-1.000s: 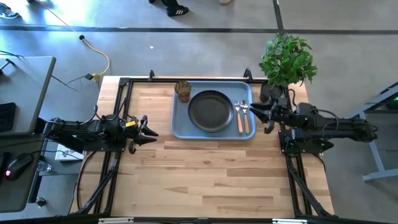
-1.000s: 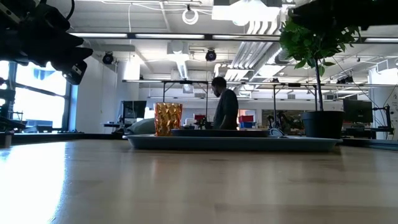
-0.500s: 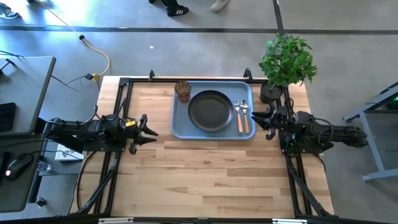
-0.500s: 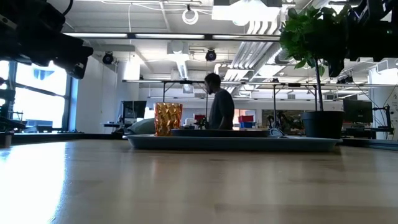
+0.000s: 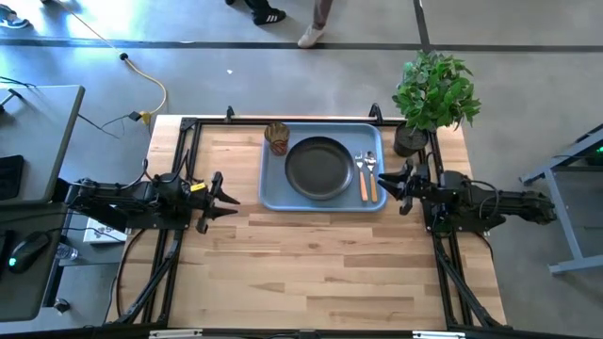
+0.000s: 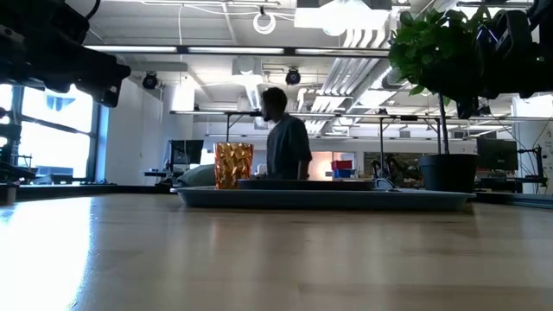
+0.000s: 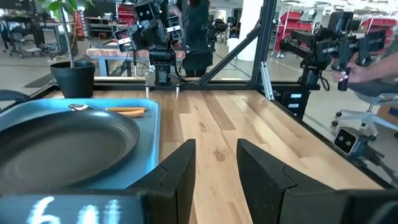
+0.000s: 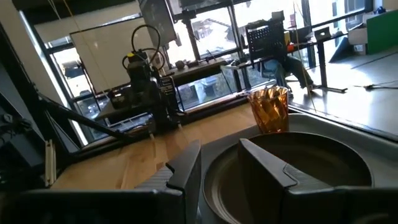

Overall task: Pick and place plate/cup/fork/spoon on tray
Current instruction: Return to Home Position

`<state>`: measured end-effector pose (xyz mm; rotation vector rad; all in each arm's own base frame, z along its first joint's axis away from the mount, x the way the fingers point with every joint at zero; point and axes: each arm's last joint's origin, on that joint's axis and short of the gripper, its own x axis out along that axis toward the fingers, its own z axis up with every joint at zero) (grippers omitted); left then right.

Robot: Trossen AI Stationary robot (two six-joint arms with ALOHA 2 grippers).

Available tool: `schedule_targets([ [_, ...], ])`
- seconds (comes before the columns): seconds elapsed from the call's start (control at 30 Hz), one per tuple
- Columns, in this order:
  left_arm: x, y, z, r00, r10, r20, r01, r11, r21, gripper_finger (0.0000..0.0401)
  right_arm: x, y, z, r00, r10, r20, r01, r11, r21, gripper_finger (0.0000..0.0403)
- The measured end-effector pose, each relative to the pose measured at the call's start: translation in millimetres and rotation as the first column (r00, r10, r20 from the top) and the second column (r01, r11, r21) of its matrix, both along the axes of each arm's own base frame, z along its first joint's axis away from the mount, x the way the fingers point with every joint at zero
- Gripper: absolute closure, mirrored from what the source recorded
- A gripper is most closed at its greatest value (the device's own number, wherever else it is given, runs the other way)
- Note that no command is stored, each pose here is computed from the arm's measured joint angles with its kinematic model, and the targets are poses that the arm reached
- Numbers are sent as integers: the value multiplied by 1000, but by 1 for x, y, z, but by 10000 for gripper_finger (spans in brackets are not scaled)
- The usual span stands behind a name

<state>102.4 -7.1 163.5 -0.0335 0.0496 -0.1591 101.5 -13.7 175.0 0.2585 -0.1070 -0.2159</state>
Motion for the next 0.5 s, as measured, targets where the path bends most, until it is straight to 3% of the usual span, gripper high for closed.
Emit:
schedule_targets([
  [0.5,0,0,0,1000,1,-3,-1,1000,-17,295,0,0,-9,997,6,-81,-1,998,63,304],
])
